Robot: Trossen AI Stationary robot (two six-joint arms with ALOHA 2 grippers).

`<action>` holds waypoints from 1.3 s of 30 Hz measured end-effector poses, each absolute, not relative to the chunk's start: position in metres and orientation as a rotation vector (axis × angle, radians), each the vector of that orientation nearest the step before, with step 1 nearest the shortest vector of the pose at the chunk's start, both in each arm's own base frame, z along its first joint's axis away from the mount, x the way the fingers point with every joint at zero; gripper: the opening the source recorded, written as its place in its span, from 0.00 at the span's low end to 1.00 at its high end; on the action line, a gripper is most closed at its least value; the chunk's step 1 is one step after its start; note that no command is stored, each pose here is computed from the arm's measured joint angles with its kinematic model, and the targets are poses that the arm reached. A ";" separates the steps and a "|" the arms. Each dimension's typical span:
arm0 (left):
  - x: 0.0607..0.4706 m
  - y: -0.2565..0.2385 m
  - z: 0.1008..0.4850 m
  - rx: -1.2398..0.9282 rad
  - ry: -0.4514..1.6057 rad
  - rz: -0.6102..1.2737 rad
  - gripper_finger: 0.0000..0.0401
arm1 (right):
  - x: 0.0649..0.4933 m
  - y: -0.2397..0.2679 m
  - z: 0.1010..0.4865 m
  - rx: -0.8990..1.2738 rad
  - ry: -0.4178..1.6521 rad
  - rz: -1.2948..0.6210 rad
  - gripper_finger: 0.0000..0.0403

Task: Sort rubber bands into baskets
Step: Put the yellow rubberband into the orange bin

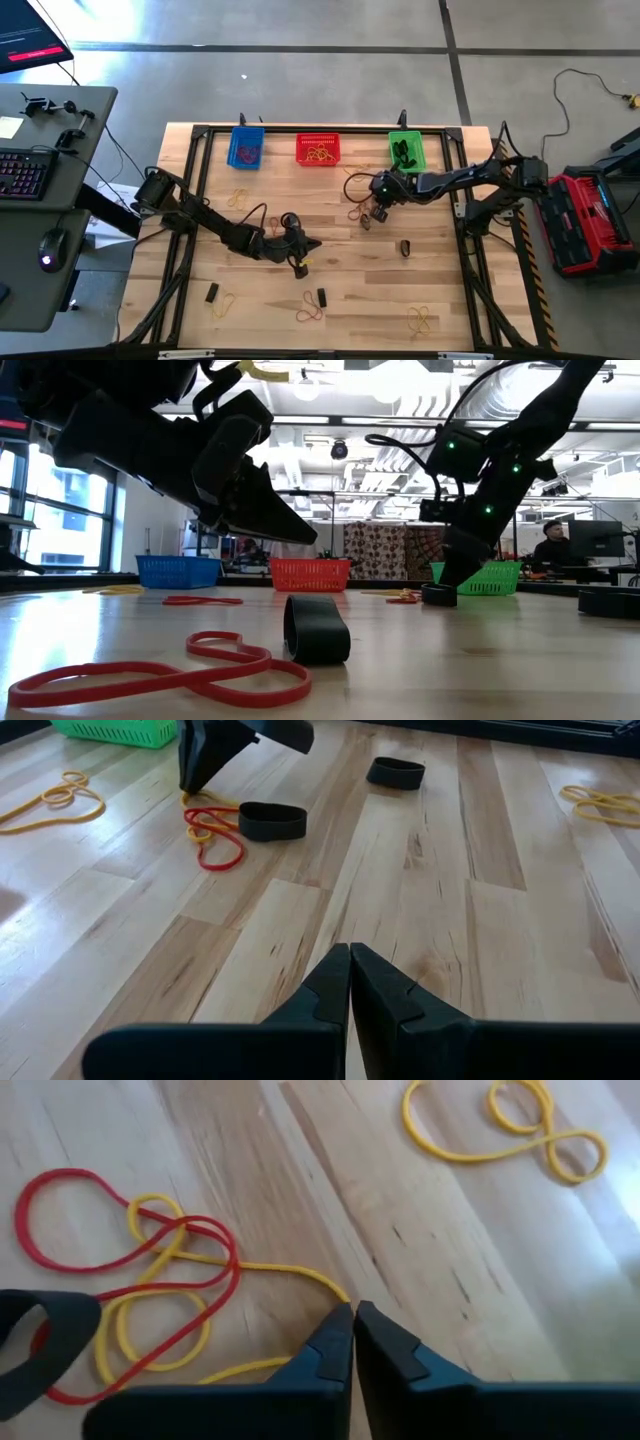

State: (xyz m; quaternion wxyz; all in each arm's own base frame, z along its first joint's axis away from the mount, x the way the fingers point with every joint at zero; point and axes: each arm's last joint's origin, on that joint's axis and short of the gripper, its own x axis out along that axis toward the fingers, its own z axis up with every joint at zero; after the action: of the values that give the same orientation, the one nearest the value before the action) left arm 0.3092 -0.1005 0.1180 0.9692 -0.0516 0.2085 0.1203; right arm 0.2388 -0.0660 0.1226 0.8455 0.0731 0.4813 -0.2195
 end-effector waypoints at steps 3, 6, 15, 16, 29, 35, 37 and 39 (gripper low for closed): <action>0.309 -0.100 0.118 -0.104 0.422 0.243 0.01 | 0.239 -0.066 0.124 0.138 1.028 -0.477 0.01; 0.309 -0.100 0.118 -0.105 0.422 0.243 0.01 | 0.243 -0.066 0.129 0.134 1.020 -0.476 0.01; 0.309 -0.100 0.118 -0.114 0.421 0.245 0.01 | 0.257 -0.056 0.143 0.073 1.000 -0.449 0.00; 0.309 -0.100 0.118 -0.114 0.421 0.245 0.01 | 0.259 -0.054 0.144 0.062 0.998 -0.448 0.00; 0.309 -0.100 0.118 -0.114 0.421 0.246 0.01 | 0.279 -0.029 0.176 -0.063 1.013 -0.448 0.01; 0.309 -0.100 0.118 -0.113 0.422 0.246 0.01 | 0.274 -0.037 0.173 -0.028 1.052 -0.475 0.07; 0.309 -0.100 0.118 -0.113 0.422 0.245 0.01 | 0.274 -0.040 0.173 -0.008 1.054 -0.475 0.10; 0.309 -0.100 0.118 -0.113 0.422 0.245 0.01 | 0.273 -0.044 0.173 0.007 1.054 -0.479 0.14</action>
State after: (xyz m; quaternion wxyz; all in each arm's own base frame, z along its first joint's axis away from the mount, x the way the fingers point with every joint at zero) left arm 0.3092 -0.1005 0.1179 0.9688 -0.0559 0.2086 0.1214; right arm 0.2732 -0.0435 0.1730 0.8371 0.0034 0.4980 -0.2263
